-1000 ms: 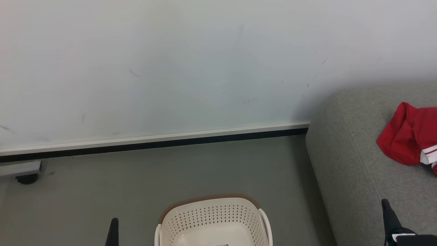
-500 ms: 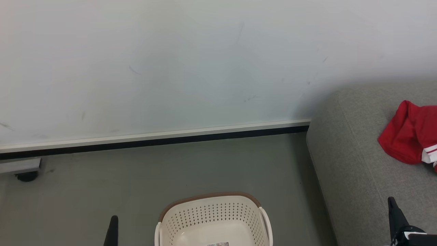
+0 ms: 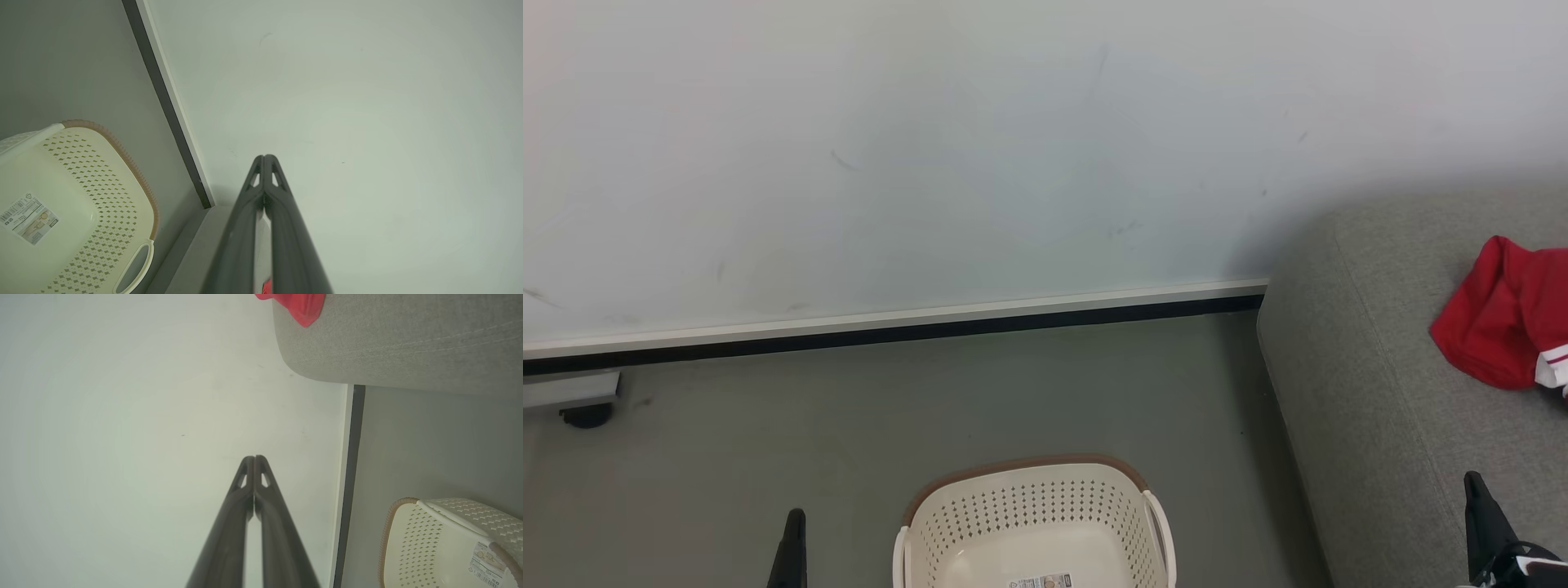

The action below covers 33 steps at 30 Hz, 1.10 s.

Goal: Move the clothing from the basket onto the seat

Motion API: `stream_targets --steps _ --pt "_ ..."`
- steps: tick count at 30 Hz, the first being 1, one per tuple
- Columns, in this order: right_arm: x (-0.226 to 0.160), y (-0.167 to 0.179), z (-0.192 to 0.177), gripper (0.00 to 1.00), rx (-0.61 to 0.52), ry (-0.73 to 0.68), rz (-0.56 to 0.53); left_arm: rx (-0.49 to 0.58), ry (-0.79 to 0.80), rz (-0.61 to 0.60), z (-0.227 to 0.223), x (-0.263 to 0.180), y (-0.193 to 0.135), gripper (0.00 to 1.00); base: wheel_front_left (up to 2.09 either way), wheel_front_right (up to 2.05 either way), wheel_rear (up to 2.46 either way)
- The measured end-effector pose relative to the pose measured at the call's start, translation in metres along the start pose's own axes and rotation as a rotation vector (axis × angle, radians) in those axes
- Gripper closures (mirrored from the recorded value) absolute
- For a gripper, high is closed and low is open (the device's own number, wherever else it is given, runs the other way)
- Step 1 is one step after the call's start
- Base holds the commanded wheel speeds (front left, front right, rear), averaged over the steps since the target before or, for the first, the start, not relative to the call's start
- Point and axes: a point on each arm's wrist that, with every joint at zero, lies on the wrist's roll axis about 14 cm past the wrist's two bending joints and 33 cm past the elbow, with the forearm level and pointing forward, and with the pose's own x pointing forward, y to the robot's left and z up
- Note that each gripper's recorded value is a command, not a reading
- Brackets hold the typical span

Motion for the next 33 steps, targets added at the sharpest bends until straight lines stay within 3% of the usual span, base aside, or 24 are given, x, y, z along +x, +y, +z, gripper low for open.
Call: stream_targets --steps 13,33 --pt "0.0018 0.0009 0.0082 1.00 0.101 -0.016 0.014 -0.097 0.001 -0.003 -0.0002 0.0049 -0.0001 1.00 0.00 0.00 0.00" --pt "0.0028 0.0023 0.0083 1.00 0.107 -0.016 0.019 -0.098 0.003 -0.002 -0.0005 0.0049 0.0003 1.00 0.00 0.00 0.00"
